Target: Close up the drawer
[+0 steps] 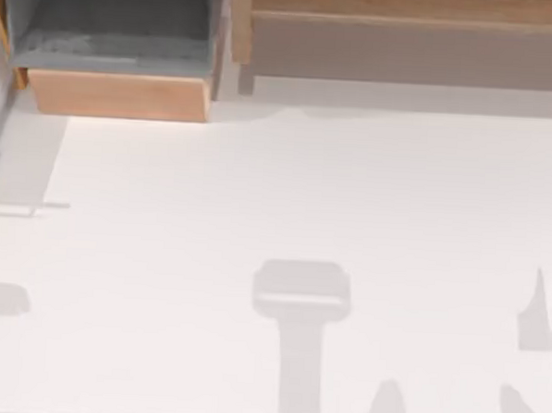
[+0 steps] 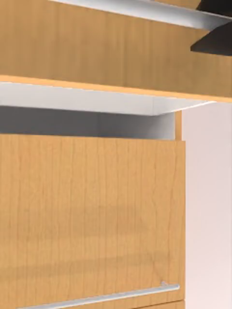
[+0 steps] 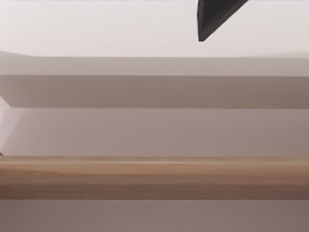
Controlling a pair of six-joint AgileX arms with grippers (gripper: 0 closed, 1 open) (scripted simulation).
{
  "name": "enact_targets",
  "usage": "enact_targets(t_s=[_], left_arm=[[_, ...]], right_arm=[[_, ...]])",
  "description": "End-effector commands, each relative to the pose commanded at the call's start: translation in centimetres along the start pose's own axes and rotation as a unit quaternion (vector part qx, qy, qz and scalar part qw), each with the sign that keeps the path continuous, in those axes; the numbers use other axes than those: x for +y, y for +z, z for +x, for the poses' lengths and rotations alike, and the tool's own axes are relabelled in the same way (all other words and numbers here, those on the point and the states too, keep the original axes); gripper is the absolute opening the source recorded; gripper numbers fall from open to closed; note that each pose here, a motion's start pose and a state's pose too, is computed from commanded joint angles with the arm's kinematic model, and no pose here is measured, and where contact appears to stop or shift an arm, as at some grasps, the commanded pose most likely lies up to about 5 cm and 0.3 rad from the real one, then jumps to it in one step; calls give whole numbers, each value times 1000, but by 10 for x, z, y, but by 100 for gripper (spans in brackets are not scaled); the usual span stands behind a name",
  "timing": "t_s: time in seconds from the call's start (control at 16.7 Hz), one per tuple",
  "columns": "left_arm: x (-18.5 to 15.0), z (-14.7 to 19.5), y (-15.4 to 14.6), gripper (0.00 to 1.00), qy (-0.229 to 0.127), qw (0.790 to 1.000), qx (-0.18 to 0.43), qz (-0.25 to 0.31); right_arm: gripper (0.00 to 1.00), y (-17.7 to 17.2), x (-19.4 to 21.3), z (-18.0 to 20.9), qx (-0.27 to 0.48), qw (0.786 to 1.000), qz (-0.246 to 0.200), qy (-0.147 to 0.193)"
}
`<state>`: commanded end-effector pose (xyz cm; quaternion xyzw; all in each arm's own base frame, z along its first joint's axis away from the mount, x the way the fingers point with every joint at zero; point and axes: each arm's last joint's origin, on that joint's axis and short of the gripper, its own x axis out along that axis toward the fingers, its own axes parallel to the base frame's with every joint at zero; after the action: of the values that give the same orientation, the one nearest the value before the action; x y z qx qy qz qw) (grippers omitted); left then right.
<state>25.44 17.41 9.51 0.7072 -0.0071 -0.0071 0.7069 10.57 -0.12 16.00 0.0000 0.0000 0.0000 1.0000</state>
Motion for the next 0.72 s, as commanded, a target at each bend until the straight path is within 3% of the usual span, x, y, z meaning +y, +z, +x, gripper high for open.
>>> enact_targets(t_s=[0.24,0.72], left_arm=[[-4,4,-1,0,-7,1000,0,-7],[-4,61,-1,0,-8,1000,1,-8]], right_arm=[[100,0,0,0,0,1000,0,0],[100,0,0,0,0,1000,0,0]])
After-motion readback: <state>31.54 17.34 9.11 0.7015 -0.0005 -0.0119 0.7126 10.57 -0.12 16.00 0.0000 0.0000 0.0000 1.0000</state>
